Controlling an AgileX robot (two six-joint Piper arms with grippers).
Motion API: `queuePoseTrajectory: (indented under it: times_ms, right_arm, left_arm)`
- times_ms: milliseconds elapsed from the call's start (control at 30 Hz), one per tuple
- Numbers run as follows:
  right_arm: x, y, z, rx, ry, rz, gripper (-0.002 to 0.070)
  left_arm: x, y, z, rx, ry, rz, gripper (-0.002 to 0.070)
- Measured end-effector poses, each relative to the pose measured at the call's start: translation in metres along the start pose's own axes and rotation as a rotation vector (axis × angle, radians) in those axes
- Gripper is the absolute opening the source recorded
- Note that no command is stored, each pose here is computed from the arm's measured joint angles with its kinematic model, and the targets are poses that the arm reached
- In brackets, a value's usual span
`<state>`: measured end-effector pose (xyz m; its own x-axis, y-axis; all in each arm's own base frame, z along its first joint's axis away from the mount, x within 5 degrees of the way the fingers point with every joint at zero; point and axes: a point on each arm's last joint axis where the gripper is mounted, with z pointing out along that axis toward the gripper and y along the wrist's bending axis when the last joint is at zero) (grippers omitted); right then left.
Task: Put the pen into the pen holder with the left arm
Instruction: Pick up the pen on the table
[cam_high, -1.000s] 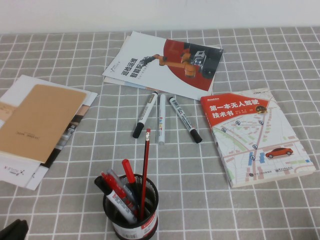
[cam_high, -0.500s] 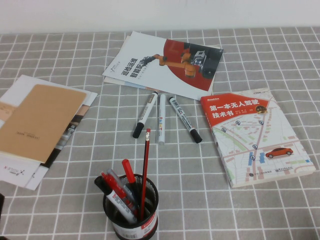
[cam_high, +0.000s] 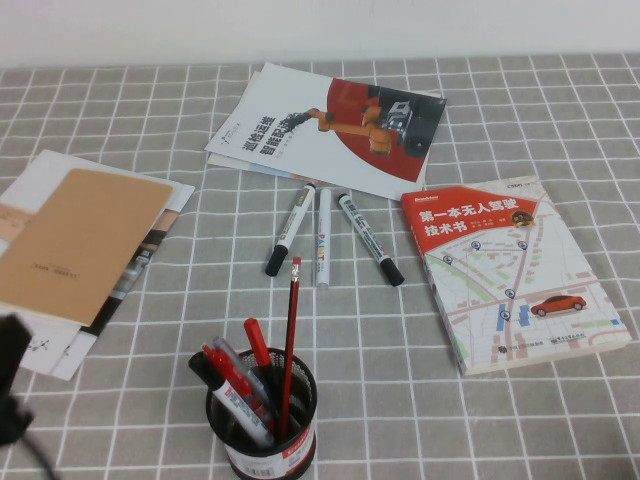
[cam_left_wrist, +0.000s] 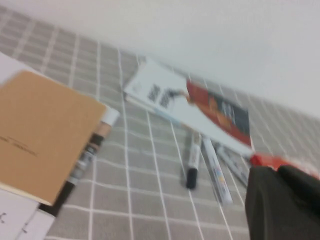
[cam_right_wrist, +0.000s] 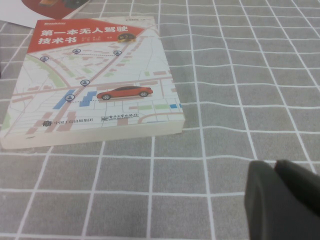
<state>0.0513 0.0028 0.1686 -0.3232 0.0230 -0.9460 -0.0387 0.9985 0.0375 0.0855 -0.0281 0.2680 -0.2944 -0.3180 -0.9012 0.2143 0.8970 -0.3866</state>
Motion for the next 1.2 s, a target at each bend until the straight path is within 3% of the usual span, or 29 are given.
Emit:
queuePoseTrajectory:
  times_ms: [333,700,967,1200]
  right_arm:
    - [0.0,0.0,0.0,0.0,0.0,0.0,-0.0015]
    - [0.0,0.0,0.0,0.0,0.0,0.0,-0.0015]
    - [0.0,0.0,0.0,0.0,0.0,0.0,-0.0015]
    - [0.0,0.0,0.0,0.0,0.0,0.0,-0.0015]
  left_arm:
    - [-0.06,-0.028,0.063,0.021,0.358,0.154,-0.0002]
    - [-0.099,-0.034,0.171,0.029,0.63,0.215,-0.0003]
    - [-0.095,-0.031,0.258,0.068,0.878,0.286,-0.0002]
    - [-0.068,-0.052,0.311,0.097,1.0,0.443,-0.0003]
